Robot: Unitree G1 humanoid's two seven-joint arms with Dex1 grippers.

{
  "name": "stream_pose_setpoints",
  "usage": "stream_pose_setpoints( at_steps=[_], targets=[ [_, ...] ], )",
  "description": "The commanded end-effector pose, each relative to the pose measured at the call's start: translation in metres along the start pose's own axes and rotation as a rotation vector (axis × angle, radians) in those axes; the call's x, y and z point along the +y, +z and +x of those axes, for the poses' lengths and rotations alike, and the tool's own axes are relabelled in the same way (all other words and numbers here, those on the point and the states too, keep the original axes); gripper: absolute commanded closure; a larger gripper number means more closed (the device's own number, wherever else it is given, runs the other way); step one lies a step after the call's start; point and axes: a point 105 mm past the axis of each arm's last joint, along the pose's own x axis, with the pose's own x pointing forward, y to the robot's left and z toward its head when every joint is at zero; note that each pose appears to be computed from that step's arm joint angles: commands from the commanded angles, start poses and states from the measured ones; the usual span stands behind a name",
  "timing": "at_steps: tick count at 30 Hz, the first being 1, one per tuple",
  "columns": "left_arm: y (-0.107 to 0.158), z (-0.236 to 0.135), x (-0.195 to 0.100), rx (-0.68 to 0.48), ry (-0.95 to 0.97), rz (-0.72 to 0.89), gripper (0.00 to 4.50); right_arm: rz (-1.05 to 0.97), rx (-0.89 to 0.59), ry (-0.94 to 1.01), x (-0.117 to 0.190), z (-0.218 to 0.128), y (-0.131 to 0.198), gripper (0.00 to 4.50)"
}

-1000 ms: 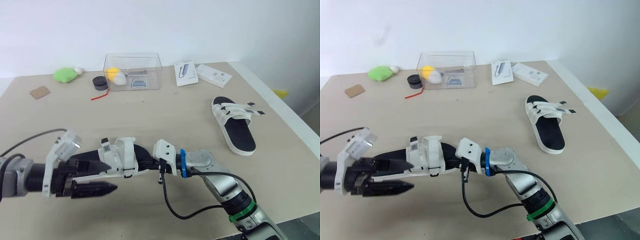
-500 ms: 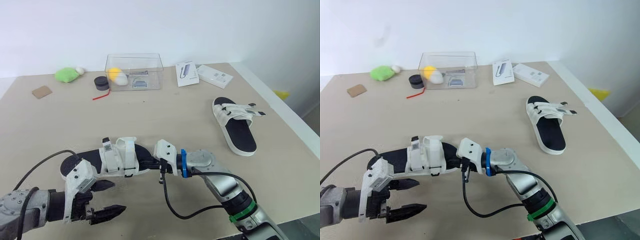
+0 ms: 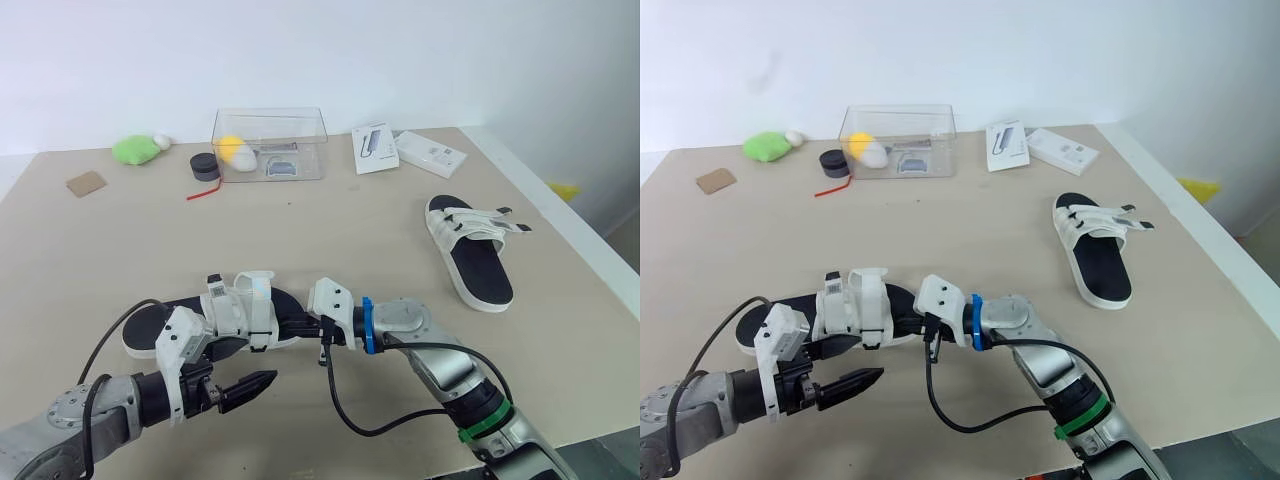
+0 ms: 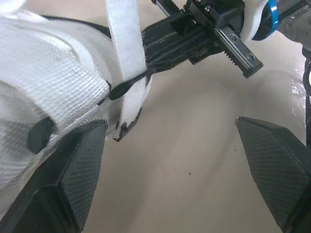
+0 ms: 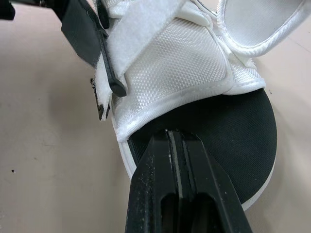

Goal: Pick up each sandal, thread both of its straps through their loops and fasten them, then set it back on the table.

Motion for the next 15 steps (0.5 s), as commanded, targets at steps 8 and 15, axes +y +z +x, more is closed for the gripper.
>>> stream_pose_setpoints(
  at_steps=[8,15],
  targets=[
    [-0.0003,0.0068,0.0100,-0.030,0.025,-0.023,2.06,0.037,0.072,0.000,0.0022,-0.0005,-0.0191,4.50],
    [-0.0022,0.0068,0.0139,-0.030,0.033,-0.028,4.46,0.035,0.072,-0.001,0.0017,-0.0005,-0.0187,4.50]
  ],
)
